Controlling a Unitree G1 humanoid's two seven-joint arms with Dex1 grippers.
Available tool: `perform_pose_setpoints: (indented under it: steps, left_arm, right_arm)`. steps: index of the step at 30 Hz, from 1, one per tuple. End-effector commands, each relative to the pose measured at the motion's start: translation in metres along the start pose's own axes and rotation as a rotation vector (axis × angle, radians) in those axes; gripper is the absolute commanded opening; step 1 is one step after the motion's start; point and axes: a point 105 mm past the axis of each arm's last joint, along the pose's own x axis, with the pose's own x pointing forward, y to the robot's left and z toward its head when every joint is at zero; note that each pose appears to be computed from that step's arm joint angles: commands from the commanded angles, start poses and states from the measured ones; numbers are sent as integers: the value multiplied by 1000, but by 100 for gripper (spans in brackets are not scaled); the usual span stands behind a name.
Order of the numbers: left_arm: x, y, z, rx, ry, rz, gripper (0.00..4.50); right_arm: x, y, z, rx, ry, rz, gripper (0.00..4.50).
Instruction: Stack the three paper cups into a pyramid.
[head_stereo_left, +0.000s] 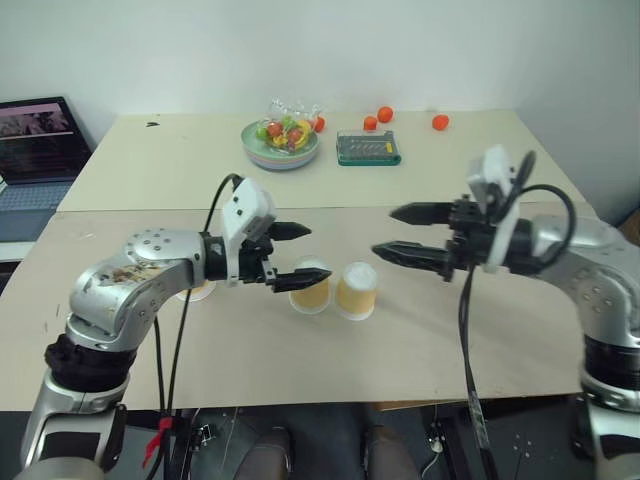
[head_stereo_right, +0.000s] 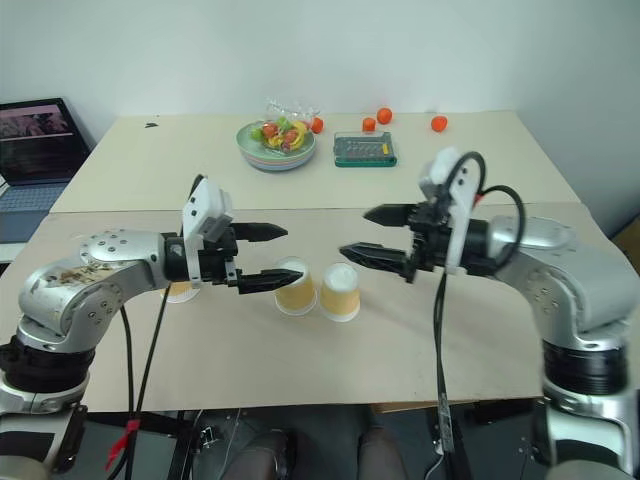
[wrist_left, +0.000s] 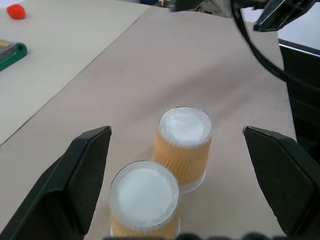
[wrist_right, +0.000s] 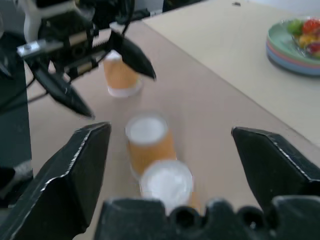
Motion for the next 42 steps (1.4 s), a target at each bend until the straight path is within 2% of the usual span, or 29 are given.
perform_pose_setpoints:
  steps: [1, 4, 9, 12, 14, 16, 21, 23, 26, 30, 33, 37, 42]
  left_arm:
    - [-16, 8, 26, 60, -43, 55, 450]
    - [-33, 21, 35, 73, -36, 127, 450]
    - [-85, 63, 39, 40, 51, 412, 450]
    - [-106, 71, 42, 15, 63, 497, 450]
    - [-117, 68, 49, -4, 47, 518, 450]
    - [-131, 63, 45, -24, 77, 553, 450]
    - [-156, 54, 21, -90, 147, 635, 450]
    - [-167, 50, 1, -102, 226, 687, 450]
    - [-171, 38, -10, -152, 198, 691, 450]
    - [-183, 13, -70, -250, 210, 746, 450]
    - [-192, 14, -84, -248, 180, 812, 450]
    - [-197, 11, -114, -248, 235, 863, 450]
    - [-187, 14, -123, -234, 186, 894, 450]
  right_arm:
    - [-11, 2, 11, -77, -17, 8, 449]
    - [-7, -6, 6, -77, -4, -8, 449]
    - [14, -15, 0, -67, -11, 30, 449]
    - [23, -19, -2, -74, -10, 50, 449]
    - [27, -23, -3, -83, -12, 59, 449]
    - [31, -26, -3, -87, -18, 77, 449]
    - [41, -33, -9, -91, -9, 93, 449]
    - [46, -33, -10, -91, -14, 105, 449]
    - [50, -34, -10, -94, -19, 116, 449]
    - [54, -34, -11, -95, -20, 130, 449]
    - [53, -34, -10, -99, -18, 128, 449]
    - [50, -36, -9, -108, -16, 116, 449]
    - [46, -36, -7, -113, -13, 106, 449]
